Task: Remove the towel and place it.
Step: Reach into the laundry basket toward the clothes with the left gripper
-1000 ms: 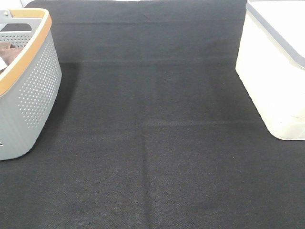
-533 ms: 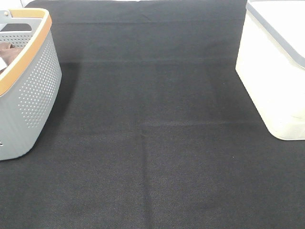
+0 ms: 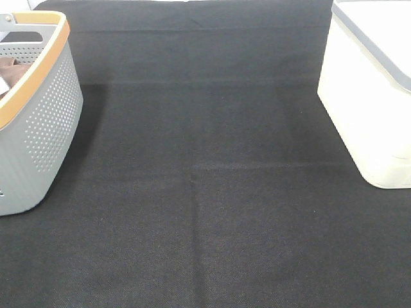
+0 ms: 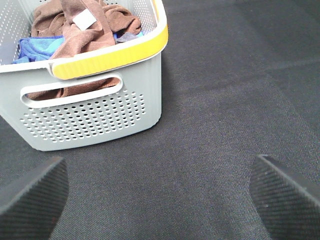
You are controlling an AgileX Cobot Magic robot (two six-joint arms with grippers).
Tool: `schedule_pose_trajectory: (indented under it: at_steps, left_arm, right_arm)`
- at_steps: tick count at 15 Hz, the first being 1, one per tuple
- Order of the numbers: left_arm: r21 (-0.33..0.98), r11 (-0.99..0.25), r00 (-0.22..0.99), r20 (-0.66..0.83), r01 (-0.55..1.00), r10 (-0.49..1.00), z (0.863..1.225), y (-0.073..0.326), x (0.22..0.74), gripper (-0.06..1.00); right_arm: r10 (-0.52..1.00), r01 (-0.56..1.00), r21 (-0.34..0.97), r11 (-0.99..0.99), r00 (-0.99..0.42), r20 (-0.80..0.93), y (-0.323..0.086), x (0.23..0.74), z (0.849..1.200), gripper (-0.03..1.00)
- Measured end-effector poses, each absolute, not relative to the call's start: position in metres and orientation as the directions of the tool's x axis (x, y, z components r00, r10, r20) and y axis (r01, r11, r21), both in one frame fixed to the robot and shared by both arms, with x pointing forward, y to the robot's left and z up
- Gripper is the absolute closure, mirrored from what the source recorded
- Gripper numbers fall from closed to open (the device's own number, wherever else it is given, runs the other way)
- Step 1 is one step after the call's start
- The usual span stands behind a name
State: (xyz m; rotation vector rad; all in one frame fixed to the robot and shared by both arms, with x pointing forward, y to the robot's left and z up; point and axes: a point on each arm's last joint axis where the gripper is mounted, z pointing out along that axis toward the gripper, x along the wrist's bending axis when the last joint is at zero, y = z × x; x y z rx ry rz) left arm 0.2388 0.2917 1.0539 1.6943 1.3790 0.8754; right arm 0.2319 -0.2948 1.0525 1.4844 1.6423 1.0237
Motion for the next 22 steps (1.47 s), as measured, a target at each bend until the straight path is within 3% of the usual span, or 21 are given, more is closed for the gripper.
schedule_pose_trajectory:
  at_steps: [2,7,9,14,18,22]
  left_arm:
    - [0.879,-0.121,0.158,0.053,0.46,0.986,1.06,0.294,0.248,0.04]
    - [0.975,-0.057,0.069,0.043,0.216,0.997,1.096,0.297,0.306,0.15]
    - [0.98,-0.044,0.06,0.033,0.196,0.998,1.101,0.296,0.333,0.19]
    - [0.949,0.028,0.038,-0.042,0.314,0.998,1.124,0.294,0.405,0.2]
    - [0.823,0.141,-0.045,-0.139,0.551,0.989,1.126,0.292,0.477,0.2]
    - [0.728,0.127,-0.107,-0.075,0.673,0.991,1.123,0.296,0.523,0.2]
  right_arm:
    - [0.994,0.453,0.891,0.036,-0.11,0.015,-0.295,0.232,1.053,0.38]
    - [0.994,0.496,0.867,0.039,-0.11,0.018,-0.294,0.24,1.053,0.38]
    - [0.994,0.508,0.86,0.039,-0.109,0.019,-0.294,0.242,1.053,0.38]
    - [0.994,0.51,0.859,0.04,-0.109,0.019,-0.294,0.242,1.053,0.38]
    - [0.994,0.51,0.859,0.04,-0.109,0.019,-0.294,0.242,1.053,0.38]
    - [0.994,0.51,0.859,0.04,-0.109,0.019,-0.294,0.242,1.053,0.38]
